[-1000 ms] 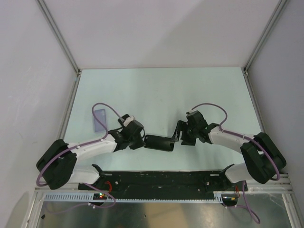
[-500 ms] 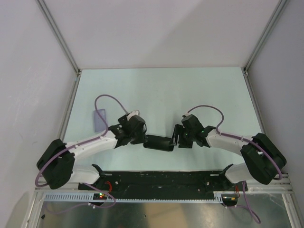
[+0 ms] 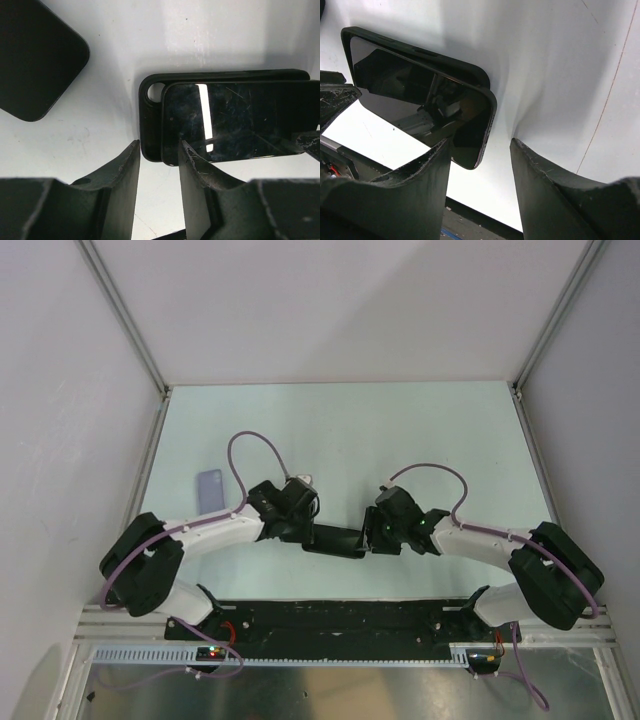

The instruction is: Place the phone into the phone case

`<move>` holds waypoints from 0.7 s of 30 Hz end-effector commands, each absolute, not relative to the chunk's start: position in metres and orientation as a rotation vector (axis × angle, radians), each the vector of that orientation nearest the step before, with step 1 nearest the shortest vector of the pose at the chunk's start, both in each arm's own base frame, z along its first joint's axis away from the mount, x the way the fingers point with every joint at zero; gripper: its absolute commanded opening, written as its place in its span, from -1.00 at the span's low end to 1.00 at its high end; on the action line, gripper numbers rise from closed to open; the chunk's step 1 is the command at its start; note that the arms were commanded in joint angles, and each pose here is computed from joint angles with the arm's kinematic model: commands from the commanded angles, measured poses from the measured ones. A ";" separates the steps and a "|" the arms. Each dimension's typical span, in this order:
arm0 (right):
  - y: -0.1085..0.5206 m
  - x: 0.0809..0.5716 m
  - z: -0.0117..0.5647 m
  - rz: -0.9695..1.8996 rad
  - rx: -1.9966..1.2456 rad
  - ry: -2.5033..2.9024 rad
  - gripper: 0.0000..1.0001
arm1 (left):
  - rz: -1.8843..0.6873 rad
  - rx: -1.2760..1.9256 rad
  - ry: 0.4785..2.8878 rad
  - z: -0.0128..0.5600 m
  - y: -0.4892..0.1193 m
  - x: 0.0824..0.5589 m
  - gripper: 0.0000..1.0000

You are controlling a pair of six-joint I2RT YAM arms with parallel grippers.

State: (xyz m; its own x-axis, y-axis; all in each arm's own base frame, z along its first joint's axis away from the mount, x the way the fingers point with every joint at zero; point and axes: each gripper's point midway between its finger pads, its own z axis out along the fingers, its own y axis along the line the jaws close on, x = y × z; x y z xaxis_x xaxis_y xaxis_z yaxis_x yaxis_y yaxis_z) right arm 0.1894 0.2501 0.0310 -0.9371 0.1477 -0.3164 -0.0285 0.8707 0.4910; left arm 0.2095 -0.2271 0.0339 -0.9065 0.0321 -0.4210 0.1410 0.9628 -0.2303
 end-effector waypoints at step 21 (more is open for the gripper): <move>0.258 0.196 0.036 0.695 0.081 2.623 -0.03 | -0.526 0.150 2.723 0.045 -0.230 0.191 -0.16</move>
State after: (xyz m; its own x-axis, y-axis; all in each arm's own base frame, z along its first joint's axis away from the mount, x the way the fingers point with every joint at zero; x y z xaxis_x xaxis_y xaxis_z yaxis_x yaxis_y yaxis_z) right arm 0.1874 0.2540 0.0307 -0.9283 0.1339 -0.3470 -0.0510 0.8784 0.4753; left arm 0.1928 -0.2234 0.0306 -0.9277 0.0721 -0.3662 0.1769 0.9488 -0.2616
